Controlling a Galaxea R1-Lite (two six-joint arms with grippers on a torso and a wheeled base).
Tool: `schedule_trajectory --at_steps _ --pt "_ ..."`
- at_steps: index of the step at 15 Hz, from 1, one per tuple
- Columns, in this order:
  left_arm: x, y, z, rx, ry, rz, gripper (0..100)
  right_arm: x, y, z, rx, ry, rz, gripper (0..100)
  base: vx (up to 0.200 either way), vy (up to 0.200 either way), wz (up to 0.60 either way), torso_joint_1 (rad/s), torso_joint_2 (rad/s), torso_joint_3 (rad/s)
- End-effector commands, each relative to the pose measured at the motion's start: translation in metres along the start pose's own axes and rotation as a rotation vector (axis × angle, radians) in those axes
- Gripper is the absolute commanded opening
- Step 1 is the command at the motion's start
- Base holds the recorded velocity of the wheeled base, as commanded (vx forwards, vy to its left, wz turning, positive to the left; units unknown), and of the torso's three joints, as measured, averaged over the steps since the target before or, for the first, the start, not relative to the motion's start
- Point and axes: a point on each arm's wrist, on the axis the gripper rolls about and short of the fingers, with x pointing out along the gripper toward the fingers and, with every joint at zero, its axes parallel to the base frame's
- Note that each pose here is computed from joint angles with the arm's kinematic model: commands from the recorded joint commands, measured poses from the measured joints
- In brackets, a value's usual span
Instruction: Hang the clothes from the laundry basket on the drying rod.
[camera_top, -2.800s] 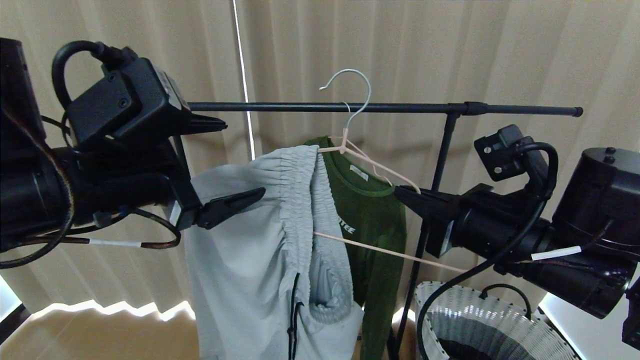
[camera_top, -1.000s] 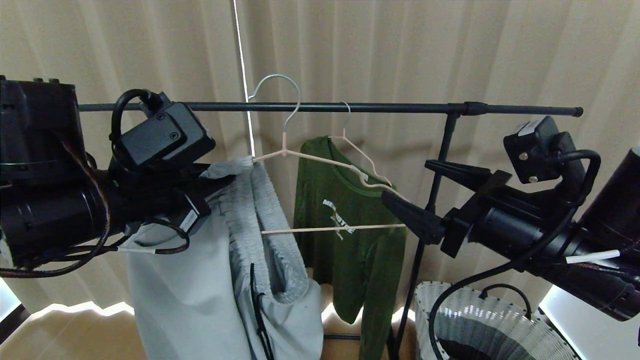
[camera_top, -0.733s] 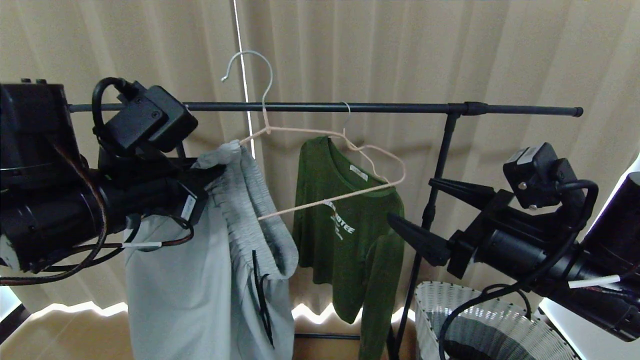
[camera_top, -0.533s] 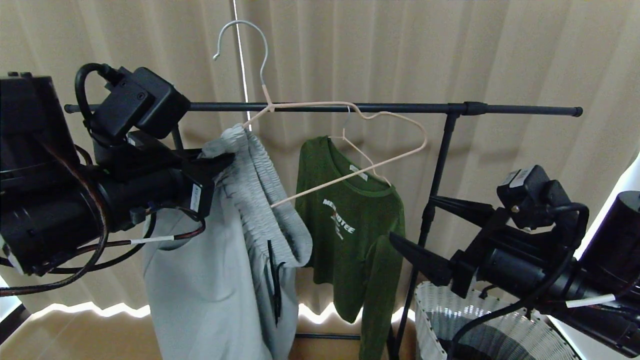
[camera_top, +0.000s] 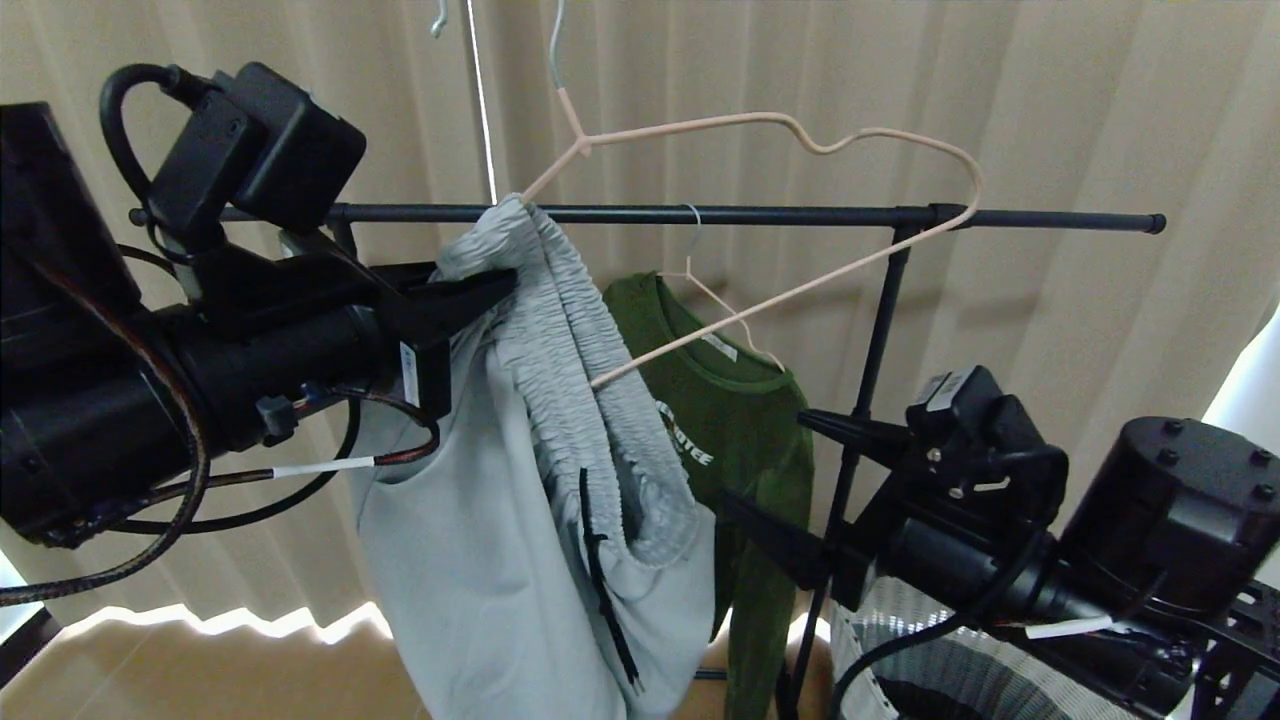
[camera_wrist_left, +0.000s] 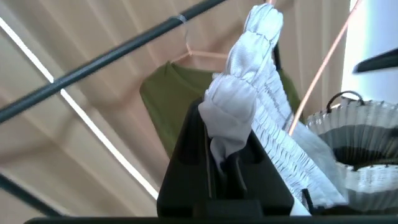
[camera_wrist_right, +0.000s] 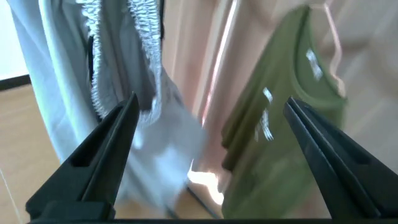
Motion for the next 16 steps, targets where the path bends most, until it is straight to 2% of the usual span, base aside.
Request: schedule_trajectory --at_steps 1,6,12,16 --pt "0.0 -0.008 0.005 0.0 -0.02 -0.032 0 0.02 0.002 -0.017 0.001 0.05 0.01 100 0.0 0.0 0.0 0.0 0.0 0.0" --pt "0.001 -0.009 0.004 0.004 -0.017 -0.038 0 0.026 0.004 -0.018 0.0 0.048 0.013 100 0.0 0.0 0.0 0.0 0.0 0.0" --pt "0.005 0.002 -0.004 0.019 0.02 0.014 0 0.018 0.004 -0.006 0.0 0.007 0.014 100 0.0 0.0 0.0 0.0 0.0 0.0" --pt "0.006 0.0 -0.006 0.023 0.03 0.014 0 0.019 0.018 -0.004 0.012 0.0 0.064 100 0.0 0.0 0.0 0.0 0.0 0.0"
